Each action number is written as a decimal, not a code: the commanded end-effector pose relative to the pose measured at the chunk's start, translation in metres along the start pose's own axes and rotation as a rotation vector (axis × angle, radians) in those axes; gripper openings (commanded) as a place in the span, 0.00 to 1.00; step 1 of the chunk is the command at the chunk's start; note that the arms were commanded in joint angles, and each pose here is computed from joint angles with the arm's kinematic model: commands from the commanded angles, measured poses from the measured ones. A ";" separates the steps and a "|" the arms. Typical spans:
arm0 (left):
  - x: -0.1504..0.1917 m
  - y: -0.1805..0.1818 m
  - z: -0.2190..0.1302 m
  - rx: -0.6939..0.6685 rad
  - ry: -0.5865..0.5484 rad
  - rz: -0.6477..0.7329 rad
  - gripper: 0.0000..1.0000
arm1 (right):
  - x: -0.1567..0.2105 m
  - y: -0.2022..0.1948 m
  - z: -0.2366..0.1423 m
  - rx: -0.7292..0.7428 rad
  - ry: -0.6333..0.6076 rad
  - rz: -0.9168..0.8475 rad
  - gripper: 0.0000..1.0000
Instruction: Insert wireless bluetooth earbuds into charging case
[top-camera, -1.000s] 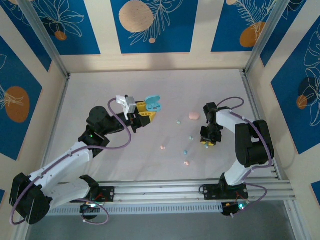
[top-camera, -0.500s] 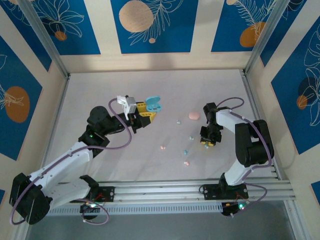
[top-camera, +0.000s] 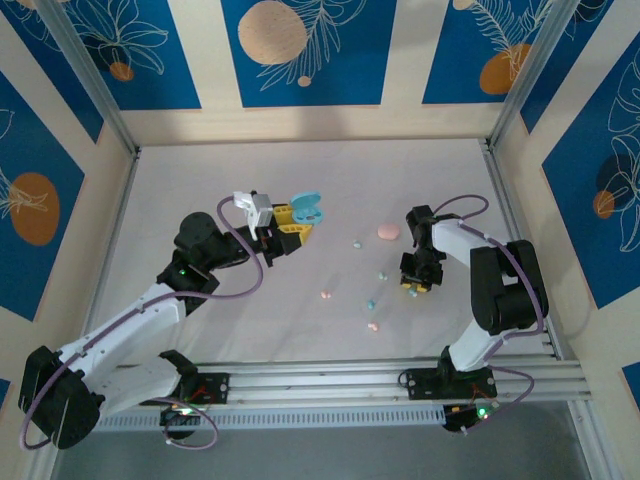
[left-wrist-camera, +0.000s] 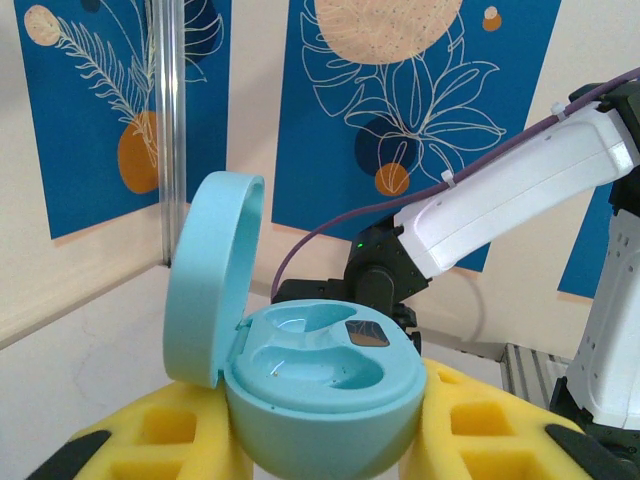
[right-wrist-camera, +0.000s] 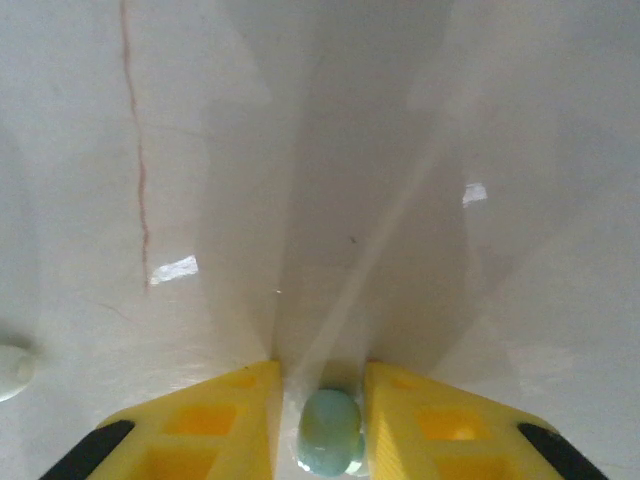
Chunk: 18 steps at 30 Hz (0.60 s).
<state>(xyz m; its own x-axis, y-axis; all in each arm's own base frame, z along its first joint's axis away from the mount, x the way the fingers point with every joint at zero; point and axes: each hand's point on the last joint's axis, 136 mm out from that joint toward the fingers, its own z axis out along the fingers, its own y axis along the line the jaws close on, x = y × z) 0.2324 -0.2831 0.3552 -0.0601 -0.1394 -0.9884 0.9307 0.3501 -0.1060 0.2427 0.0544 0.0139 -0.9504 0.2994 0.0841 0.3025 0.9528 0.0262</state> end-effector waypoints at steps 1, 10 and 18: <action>-0.013 -0.007 0.000 0.012 -0.033 0.027 0.25 | 0.016 -0.001 0.004 0.000 0.052 0.010 0.25; -0.014 -0.007 -0.001 0.010 -0.036 0.028 0.25 | 0.011 0.010 -0.017 -0.054 0.012 -0.007 0.15; -0.013 -0.001 0.000 -0.018 -0.040 0.005 0.25 | 0.021 0.100 -0.102 -0.630 0.006 -0.109 0.15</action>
<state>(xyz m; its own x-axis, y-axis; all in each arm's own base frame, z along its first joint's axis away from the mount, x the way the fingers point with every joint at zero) 0.2353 -0.2820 0.3555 -0.0621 -0.1437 -0.9877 0.9238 0.3662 -0.1114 0.2513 0.1023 0.0669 -0.9615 0.2692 0.0546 0.2719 0.9042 0.3293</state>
